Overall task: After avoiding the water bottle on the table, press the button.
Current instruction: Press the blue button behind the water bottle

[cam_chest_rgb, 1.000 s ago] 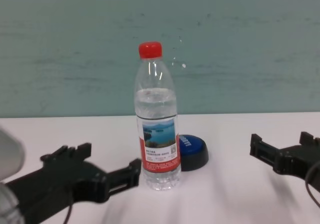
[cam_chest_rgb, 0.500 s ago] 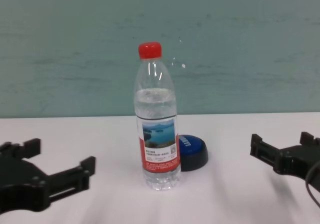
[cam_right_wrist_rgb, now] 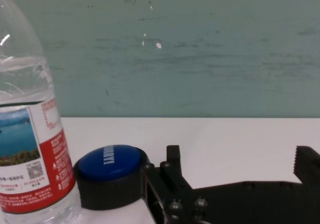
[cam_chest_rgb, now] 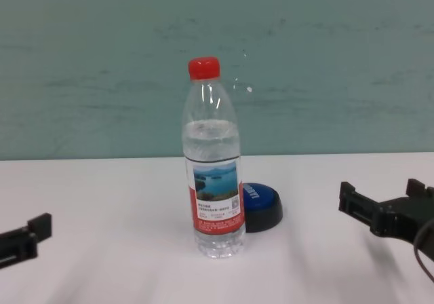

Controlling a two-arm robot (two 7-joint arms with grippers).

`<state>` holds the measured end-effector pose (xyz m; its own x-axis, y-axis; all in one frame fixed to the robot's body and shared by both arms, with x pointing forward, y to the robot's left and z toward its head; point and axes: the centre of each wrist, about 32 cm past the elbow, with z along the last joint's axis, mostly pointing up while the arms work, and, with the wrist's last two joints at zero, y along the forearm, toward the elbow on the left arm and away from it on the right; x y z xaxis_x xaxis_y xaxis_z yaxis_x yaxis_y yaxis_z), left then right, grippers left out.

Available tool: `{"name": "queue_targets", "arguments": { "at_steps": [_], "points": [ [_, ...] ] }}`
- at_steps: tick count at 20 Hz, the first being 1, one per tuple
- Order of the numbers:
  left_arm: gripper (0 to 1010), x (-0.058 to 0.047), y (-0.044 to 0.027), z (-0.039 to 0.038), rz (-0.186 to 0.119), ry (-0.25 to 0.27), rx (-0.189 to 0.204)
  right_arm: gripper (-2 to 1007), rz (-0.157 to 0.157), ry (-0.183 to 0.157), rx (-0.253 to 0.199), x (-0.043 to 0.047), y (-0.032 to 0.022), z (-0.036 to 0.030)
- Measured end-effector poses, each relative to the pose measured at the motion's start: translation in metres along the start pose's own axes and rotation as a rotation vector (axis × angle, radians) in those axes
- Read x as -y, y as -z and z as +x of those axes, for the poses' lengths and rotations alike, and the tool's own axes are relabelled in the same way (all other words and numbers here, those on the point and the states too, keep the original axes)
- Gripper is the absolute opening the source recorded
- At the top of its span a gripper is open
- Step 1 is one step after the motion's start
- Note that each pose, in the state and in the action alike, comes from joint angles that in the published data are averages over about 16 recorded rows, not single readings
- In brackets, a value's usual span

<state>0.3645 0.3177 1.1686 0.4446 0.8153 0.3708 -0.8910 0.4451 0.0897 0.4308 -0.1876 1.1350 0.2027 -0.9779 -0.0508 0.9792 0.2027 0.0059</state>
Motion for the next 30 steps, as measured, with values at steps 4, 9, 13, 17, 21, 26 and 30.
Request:
{"name": "queue_targets", "arguments": {
  "at_steps": [4,9,13,17,21,26,30],
  "points": [
    [1000,0.003,0.0111,0.0223,-0.020,-0.004,-0.001,1004,0.000,0.000,0.000,0.0000,0.0000,0.0000],
    [1000,0.019,0.0223,0.0475,-0.051,-0.003,-0.011,1004,0.000,0.000,0.000,0.0000,0.0000,0.0000],
    [1000,0.037,0.0284,0.0624,-0.070,0.005,-0.022,1004,0.000,0.000,0.000,0.0000,0.0000,0.0000],
    [1000,0.059,0.0342,0.0725,-0.080,0.018,-0.033,1004,0.000,0.000,0.000,0.0000,0.0000,0.0000],
    [1000,0.080,0.0400,0.0798,-0.086,0.036,-0.043,1004,0.000,0.000,0.000,0.0000,0.0000,0.0000],
    [1000,0.104,0.0456,0.0866,-0.093,0.065,-0.053,1004,0.000,0.000,0.000,0.0000,0.0000,0.0000],
    [1000,0.122,0.0481,0.0908,-0.102,0.095,-0.060,1004,0.000,0.000,0.000,0.0000,0.0000,0.0000]
  ]
}}
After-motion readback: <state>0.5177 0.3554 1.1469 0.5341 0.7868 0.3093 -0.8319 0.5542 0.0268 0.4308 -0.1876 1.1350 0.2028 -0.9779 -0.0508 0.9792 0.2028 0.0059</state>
